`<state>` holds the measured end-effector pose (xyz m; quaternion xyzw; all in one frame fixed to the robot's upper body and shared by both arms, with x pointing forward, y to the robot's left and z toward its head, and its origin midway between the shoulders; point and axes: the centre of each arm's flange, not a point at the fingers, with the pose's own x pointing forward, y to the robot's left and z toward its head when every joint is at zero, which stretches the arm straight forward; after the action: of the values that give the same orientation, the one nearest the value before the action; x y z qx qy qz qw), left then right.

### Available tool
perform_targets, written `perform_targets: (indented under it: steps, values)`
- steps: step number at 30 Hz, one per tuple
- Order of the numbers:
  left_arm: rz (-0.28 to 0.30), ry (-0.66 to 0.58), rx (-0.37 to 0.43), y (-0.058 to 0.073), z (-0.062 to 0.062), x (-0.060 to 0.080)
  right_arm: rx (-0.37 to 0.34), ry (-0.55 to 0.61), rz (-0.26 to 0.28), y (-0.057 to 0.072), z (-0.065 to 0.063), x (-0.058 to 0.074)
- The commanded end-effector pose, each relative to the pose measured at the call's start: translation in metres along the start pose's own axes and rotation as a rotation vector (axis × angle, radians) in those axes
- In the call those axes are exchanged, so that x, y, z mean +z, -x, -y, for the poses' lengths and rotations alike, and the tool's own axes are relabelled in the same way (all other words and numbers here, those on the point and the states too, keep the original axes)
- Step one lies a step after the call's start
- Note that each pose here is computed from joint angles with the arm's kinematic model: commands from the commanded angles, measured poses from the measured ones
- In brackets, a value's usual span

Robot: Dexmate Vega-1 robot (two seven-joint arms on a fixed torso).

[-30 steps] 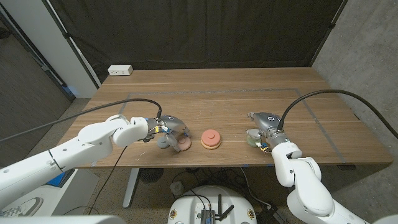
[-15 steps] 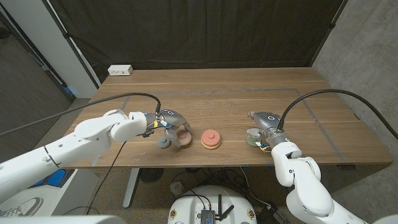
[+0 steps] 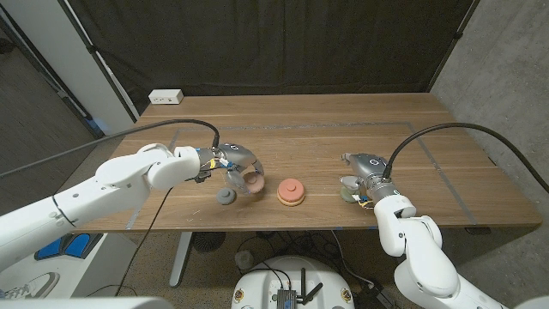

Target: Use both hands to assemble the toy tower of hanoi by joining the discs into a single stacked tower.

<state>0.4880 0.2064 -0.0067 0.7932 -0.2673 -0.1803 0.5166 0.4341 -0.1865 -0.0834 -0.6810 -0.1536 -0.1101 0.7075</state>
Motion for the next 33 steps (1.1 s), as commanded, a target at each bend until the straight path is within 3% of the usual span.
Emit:
perform_targets:
  steps: [1, 17, 33]
  values:
    - [0.012, 0.000, 0.024, 0.000, -0.014, 0.001, 0.000, -0.004, -0.004, 0.002, 0.001, -0.003]
    - [0.058, -0.022, 0.053, -0.015, -0.024, 0.006, -0.001, -0.002, -0.006, 0.001, 0.003, -0.003]
    - [0.209, -0.072, 0.064, -0.042, -0.038, 0.027, -0.004, -0.005, -0.020, 0.001, 0.003, -0.006]
